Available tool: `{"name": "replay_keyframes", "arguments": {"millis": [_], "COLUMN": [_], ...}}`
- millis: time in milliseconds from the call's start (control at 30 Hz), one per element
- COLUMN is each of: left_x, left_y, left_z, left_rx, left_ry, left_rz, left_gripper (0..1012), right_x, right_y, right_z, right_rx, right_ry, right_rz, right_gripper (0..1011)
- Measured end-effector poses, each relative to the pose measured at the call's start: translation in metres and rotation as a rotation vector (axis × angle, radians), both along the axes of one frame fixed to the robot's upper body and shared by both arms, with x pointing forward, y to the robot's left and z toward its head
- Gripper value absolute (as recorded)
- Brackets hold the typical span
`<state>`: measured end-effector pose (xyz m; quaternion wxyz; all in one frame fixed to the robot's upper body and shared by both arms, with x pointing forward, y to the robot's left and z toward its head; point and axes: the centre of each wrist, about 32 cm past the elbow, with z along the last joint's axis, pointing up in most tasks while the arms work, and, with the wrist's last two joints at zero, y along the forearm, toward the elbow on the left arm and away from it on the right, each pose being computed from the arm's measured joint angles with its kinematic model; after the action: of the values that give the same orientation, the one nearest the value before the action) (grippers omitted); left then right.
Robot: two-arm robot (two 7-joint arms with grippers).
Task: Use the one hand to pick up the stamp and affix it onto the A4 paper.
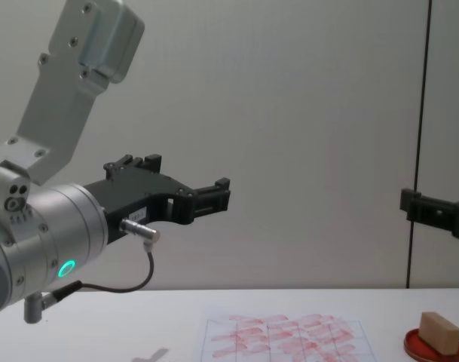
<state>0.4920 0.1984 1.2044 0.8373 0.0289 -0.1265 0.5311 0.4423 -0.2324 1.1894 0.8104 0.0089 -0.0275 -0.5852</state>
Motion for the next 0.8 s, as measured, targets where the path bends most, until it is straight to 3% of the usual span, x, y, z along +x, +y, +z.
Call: {"name": "replay_keyframes", "arguments": {"millis": [433,800], "left_x": [0.0,0.0], "left_y": [0.0,0.0], "left_z": [0.0,0.0], "left_rx": [0.0,0.0], "left_ry": [0.0,0.0], "left_rz": [0.0,0.0], "left_gripper": [1002,1001], "right_x": [0.0,0.017], "right_y": [0.011,0.011], "right_z": [0.0,-0.009], "right_rx": [0.002,-0.025], "right_ry": [0.095,0.21], "right_rz": [-0.079,-0.153], "right_gripper": [1001,1001]}}
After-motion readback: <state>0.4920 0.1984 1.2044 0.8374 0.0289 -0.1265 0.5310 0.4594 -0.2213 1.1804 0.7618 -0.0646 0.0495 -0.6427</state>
